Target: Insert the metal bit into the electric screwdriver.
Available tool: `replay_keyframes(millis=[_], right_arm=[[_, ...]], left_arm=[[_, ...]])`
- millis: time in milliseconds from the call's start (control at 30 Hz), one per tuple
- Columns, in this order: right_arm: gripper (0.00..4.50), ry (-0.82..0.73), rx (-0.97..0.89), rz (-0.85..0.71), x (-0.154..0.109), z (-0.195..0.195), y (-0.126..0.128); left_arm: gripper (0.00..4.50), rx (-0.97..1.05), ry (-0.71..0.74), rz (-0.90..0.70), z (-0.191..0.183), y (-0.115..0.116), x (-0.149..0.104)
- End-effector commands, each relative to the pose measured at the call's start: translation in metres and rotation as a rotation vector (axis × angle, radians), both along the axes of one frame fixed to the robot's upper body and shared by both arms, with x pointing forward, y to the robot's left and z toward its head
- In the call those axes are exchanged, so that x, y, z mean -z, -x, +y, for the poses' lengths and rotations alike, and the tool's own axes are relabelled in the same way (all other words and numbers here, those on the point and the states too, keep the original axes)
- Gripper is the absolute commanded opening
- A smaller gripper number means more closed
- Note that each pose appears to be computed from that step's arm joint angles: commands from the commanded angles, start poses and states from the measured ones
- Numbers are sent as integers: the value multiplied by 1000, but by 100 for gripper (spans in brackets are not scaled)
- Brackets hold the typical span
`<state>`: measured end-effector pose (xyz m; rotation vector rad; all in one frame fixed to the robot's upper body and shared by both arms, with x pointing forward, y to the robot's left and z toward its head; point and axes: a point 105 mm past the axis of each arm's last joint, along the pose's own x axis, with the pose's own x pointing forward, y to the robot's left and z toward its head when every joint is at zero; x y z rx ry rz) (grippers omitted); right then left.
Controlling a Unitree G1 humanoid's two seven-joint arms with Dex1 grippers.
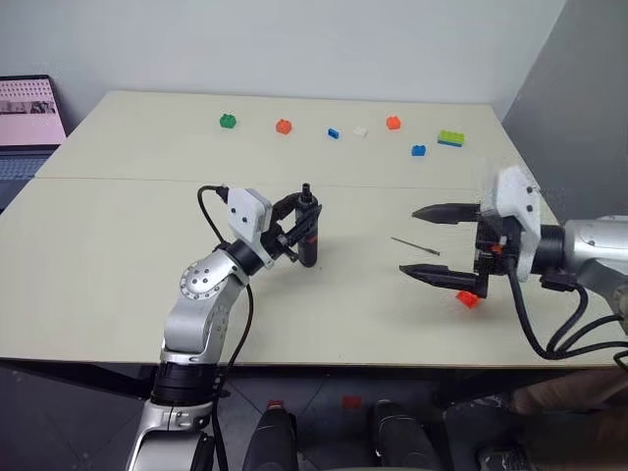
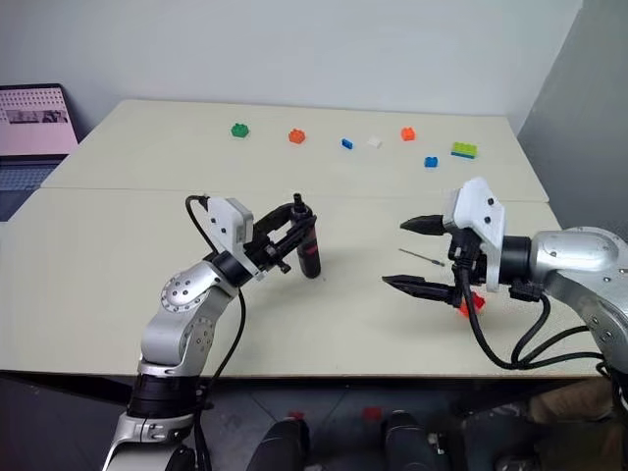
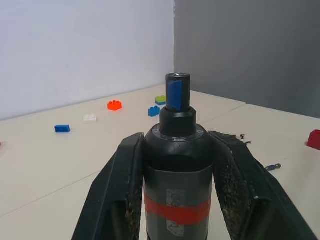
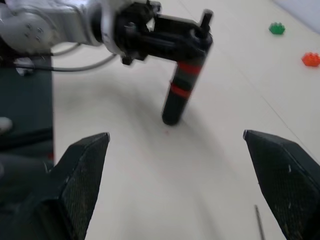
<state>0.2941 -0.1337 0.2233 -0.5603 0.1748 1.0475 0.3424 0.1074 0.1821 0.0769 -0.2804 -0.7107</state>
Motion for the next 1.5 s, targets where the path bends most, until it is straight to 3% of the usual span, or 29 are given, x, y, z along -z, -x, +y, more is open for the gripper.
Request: replay_keyframes(millis=[33,333,633,833,1267,1500], right_arm=[[450,131,118,45,13,-15,-36],[450,275,220,277,56,-27,-100],[450,417,252,344,83,-30,-126],[337,491,255,397,95,-37,-126],[10,496,272,458,100,-44,-122],[0,379,270,468,94,-35,-124]], left_arm=[[162,-3,-10,-18,-3,4,-2],[162,-6,-8,-35,-13,4,-4],[162,-22,-5,-49,-14,3,-3],[162,-33,-5,-57,-14,4,-3],[162,-51,-11,-68,-11,5,-3],[162,-40,-15,-68,-14,7,-2]])
